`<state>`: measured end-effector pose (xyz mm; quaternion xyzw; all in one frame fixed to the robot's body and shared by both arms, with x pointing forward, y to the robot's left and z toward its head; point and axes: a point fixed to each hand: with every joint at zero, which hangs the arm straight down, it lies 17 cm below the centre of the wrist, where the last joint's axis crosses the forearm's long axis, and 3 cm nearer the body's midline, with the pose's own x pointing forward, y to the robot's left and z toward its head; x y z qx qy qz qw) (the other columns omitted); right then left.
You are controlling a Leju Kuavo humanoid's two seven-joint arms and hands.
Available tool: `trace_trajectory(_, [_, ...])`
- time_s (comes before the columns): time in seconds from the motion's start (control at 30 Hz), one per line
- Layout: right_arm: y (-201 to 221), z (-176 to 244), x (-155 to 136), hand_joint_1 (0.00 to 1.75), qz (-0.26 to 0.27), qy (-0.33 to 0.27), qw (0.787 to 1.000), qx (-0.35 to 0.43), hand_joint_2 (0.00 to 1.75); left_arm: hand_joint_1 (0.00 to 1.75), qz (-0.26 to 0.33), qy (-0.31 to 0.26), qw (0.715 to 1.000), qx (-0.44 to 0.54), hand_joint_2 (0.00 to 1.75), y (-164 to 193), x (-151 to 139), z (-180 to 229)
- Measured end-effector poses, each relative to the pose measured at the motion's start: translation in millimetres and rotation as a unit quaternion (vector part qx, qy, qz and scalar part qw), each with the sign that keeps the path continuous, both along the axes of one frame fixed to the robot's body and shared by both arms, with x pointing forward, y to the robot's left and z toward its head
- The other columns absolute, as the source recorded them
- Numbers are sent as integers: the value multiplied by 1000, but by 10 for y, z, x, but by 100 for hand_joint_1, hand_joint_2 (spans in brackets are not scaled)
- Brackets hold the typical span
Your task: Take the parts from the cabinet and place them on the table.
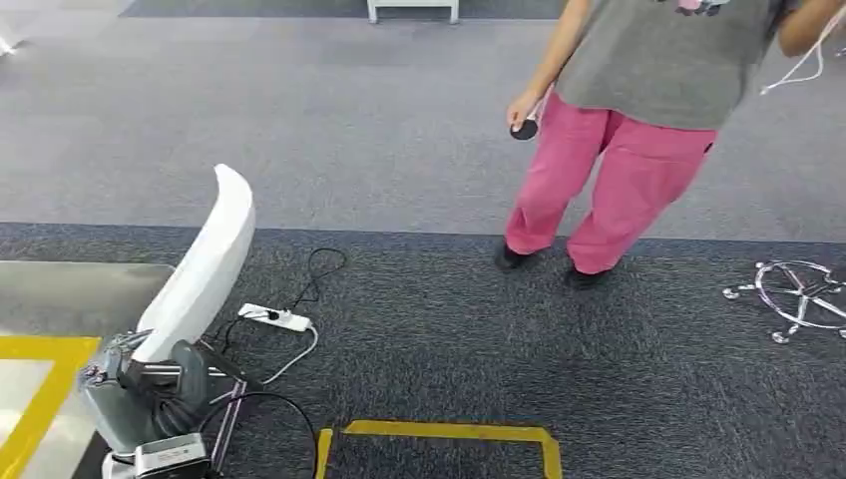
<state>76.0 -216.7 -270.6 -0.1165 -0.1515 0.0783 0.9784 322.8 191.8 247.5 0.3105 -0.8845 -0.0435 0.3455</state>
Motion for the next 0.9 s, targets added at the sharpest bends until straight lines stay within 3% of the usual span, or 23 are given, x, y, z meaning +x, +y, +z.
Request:
trace_trajectory(0.47, [3,4,51,0,-9,-2,1000,5,0,175,-18,-15,1000,13,175,-145,15,88])
trace_trajectory(0.9, [-8,10,110,0,-11,-4,1000,4,0,175,-38,-17,998,-41,175,-105,66,131])
